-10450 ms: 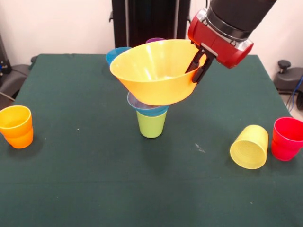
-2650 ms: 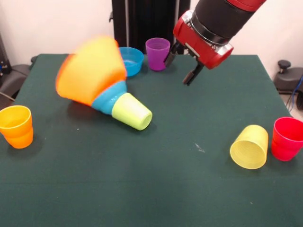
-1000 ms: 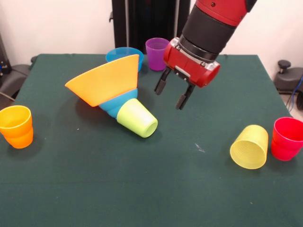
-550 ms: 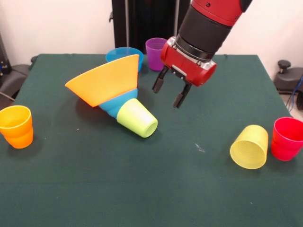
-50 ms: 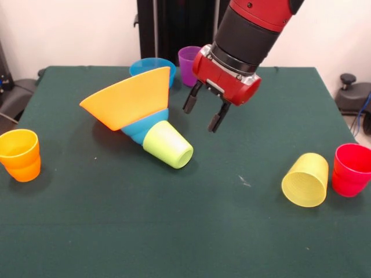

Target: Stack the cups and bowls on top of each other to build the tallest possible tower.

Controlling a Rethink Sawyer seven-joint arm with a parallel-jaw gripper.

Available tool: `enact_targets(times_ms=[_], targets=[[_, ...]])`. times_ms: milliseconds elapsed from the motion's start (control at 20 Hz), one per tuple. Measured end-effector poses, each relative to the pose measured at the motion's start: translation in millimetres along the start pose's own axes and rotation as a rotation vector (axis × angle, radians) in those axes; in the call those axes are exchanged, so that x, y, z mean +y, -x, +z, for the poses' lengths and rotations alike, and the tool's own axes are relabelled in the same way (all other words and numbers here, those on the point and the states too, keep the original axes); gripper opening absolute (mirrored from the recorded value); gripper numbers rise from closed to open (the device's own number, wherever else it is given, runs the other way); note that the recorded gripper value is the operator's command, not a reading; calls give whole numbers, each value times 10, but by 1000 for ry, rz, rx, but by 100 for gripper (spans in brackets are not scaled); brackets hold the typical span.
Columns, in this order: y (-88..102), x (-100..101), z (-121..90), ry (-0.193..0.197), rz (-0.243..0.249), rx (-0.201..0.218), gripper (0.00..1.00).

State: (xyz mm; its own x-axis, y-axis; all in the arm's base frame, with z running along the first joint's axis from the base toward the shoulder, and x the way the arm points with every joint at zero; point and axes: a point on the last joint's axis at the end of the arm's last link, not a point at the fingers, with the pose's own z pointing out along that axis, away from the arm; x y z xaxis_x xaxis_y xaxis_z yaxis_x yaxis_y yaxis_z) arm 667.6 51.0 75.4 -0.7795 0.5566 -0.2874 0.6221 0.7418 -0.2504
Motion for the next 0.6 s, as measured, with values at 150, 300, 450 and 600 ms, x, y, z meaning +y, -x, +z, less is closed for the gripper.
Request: enact_targets(times_ms=[150, 300, 450, 600], targets=[[1, -5, 3, 0, 1, 1, 100], [-1, -7, 2, 0, 1, 1, 100], [2, -26, 6, -2, 3, 3, 100], [8, -37, 16, -1, 5, 2, 100]])
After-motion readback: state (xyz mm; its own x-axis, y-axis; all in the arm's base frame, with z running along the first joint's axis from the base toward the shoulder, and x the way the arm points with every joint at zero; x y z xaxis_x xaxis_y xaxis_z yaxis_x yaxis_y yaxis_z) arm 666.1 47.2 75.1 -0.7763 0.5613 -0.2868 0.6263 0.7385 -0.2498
